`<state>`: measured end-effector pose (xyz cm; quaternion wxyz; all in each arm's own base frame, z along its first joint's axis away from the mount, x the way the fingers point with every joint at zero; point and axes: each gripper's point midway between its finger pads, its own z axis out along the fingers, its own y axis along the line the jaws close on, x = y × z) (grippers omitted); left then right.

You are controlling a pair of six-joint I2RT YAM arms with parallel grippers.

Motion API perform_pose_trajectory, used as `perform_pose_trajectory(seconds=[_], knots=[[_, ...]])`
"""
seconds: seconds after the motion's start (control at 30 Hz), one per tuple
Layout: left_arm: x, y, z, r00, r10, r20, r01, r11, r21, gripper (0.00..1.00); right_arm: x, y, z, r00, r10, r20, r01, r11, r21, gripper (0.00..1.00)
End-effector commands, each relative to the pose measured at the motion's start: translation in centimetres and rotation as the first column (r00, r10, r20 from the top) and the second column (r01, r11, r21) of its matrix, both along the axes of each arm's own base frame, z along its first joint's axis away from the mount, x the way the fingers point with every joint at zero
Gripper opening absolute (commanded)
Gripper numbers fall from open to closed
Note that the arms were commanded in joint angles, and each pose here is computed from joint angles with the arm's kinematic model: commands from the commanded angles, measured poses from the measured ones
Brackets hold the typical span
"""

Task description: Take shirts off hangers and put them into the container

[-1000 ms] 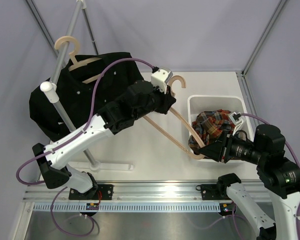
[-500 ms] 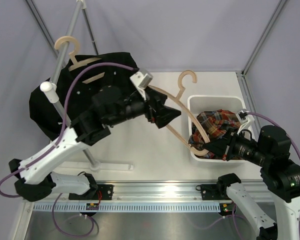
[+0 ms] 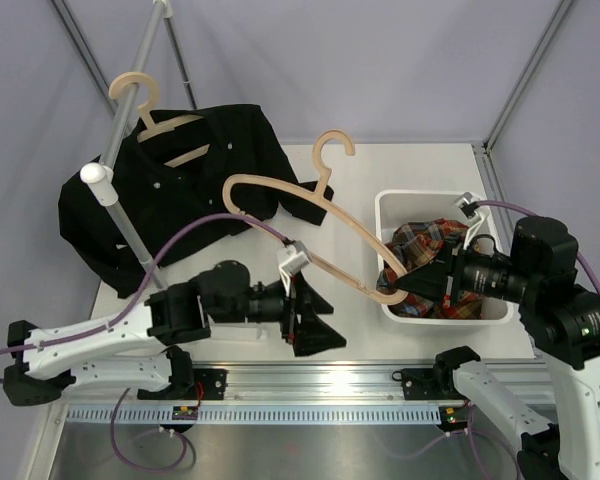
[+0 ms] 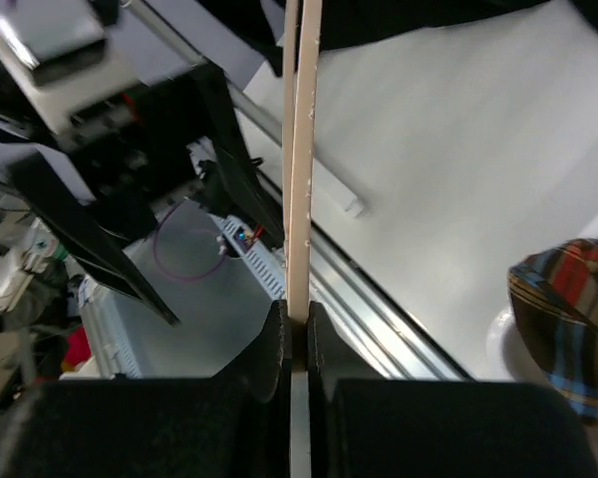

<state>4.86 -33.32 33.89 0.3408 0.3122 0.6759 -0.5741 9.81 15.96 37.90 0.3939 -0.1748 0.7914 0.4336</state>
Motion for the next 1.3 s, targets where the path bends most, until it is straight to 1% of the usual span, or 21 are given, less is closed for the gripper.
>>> perform_pose_trajectory(seconds=[0.0, 0.1, 0.13, 0.17, 0.2, 0.27, 0.3, 0.33, 0.37, 0.4, 0.43, 0.47, 0.5, 0.6, 0.63, 0.7, 0.73, 0.83, 0.97, 1.1, 1.27], knots=[[-2.8, -1.1, -0.3, 0.995, -0.072, -0.071, 0.069, 0.997, -0.040, 0.98, -1.9, 2.0, 1.6, 0.972, 0.228, 0.065, -0.232, 0.970, 0.072, 0.00], [-4.5, -2.0, -1.6, 0.986, -0.121, -0.111, 0.116, 0.992, -0.048, 0.98, -2.3, 3.3, 2.5, 0.936, 0.340, 0.094, -0.350, 0.929, 0.117, 0.00], [-5.0, -2.2, -1.9, 0.984, -0.134, -0.118, 0.129, 0.991, -0.046, 0.98, -2.1, 3.6, 2.6, 0.931, 0.352, 0.098, -0.363, 0.924, 0.123, 0.00], [-5.2, -2.3, -2.4, 0.982, -0.136, -0.130, 0.132, 0.991, -0.036, 0.98, -1.5, 4.0, 3.1, 0.925, 0.355, 0.136, -0.371, 0.921, 0.121, 0.00], [-5.5, -2.4, -2.5, 0.981, -0.143, -0.134, 0.140, 0.990, -0.030, 0.98, -0.9, 4.9, 2.7, 0.915, 0.383, 0.125, -0.397, 0.910, 0.119, 0.00], [-6.3, -2.5, -2.2, 0.980, -0.161, -0.121, 0.158, 0.987, -0.032, 0.98, 0.7, 6.0, 2.7, 0.917, 0.372, 0.143, -0.386, 0.918, 0.092, 0.00], [-6.5, -2.4, -1.9, 0.980, -0.161, -0.116, 0.159, 0.987, -0.031, 0.98, 1.5, 7.1, 2.5, 0.909, 0.397, 0.129, -0.409, 0.909, 0.084, 0.00], [-7.0, -2.2, -2.2, 0.978, -0.171, -0.117, 0.171, 0.985, -0.013, 0.98, 0.9, 8.4, 2.4, 0.876, 0.459, 0.146, -0.471, 0.880, 0.062, 0.00], [-6.9, -2.2, -2.4, 0.981, -0.157, -0.117, 0.158, 0.987, -0.005, 0.97, 2.3, 9.7, 2.2, 0.879, 0.457, 0.137, -0.465, 0.885, 0.032, 0.00], [-7.1, -2.0, -2.7, 0.980, -0.155, -0.122, 0.157, 0.988, 0.005, 0.97, 1.8, 10.8, 2.2, 0.858, 0.494, 0.141, -0.500, 0.866, 0.009, 0.00], [-7.0, -1.7, -3.0, 0.981, -0.141, -0.131, 0.144, 0.989, 0.014, 0.97, 2.5, 11.5, 2.0, 0.855, 0.496, 0.153, -0.499, 0.867, -0.019, 0.00], [-6.5, -1.6, -3.3, 0.985, -0.106, -0.137, 0.110, 0.994, 0.021, 0.97, 3.5, 11.9, 1.7, 0.868, 0.473, 0.148, -0.472, 0.880, -0.045, 0.00], [-6.4, -1.4, -4.5, 0.985, -0.092, -0.144, 0.099, 0.994, 0.041, 0.96, 4.5, 12.8, 2.0, 0.866, 0.479, 0.144, -0.476, 0.878, -0.058, 0.00], [-5.7, -0.8, -5.1, 0.983, -0.037, -0.180, 0.043, 0.999, 0.029, 0.96, 6.0, 14.0, 2.5, 0.854, 0.484, 0.190, -0.474, 0.875, -0.098, 0.00], [-5.6, -0.5, -6.4, 0.980, -0.019, -0.199, 0.030, 0.998, 0.049, 0.96, 6.4, 14.3, 2.7, 0.845, 0.488, 0.217, -0.474, 0.873, -0.115, 0.00], [-5.3, 0.1, -6.9, 0.978, 0.006, -0.208, 0.004, 0.999, 0.047, 0.96, 7.6, 14.7, 3.2, 0.855, 0.468, 0.225, -0.445, 0.883, -0.148, 0.00], [-4.9, 0.3, -7.8, 0.974, 0.040, -0.223, -0.026, 0.998, 0.064, 0.96, 7.8, 14.8, 3.1, 0.831, 0.492, 0.261, -0.457, 0.870, -0.184, 0.00], [-4.1, 1.1, -8.5, 0.964, 0.100, -0.247, -0.085, 0.994, 0.071, 0.96, 8.5, 15.7, 4.3, 0.797, 0.511, 0.322, -0.466, 0.859, -0.211, 0.00], [-3.2, 1.9, -10.2, 0.945, 0.177, -0.275, -0.148, 0.982, 0.121, 0.96, 9.1, 17.4, 4.7, 0.767, 0.567, 0.302, -0.511, 0.823, -0.246, 0.00], [-2.9, 2.5, -10.6, 0.938, 0.202, -0.280, -0.174, 0.977, 0.119, 0.97, 8.1, 19.3, 3.6, 0.736, 0.619, 0.274, -0.553, 0.784, -0.284, 0.00], [-2.7, 3.1, -11.0, 0.935, 0.217, -0.282, -0.190, 0.975, 0.118, 0.98, 8.1, 20.6, 1.7, 0.725, 0.649, 0.230, -0.582, 0.756, -0.301, 0.00]])
